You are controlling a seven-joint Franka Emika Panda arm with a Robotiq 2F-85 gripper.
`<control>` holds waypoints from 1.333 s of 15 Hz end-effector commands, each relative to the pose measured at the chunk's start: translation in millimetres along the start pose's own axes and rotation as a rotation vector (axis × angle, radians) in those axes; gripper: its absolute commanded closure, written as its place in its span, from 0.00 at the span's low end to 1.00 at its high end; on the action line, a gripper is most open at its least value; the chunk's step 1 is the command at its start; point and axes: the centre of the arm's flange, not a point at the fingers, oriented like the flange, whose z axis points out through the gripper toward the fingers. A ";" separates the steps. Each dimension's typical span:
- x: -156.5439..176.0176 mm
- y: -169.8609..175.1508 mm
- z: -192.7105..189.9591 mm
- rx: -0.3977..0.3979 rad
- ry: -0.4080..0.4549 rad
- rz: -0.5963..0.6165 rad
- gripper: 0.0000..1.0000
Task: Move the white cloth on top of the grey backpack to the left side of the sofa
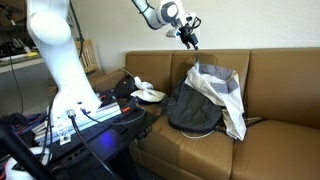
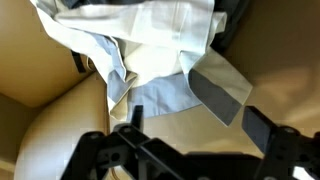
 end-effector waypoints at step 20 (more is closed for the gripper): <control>11.4 -37.0 120.9 -0.060 0.056 -0.365 0.00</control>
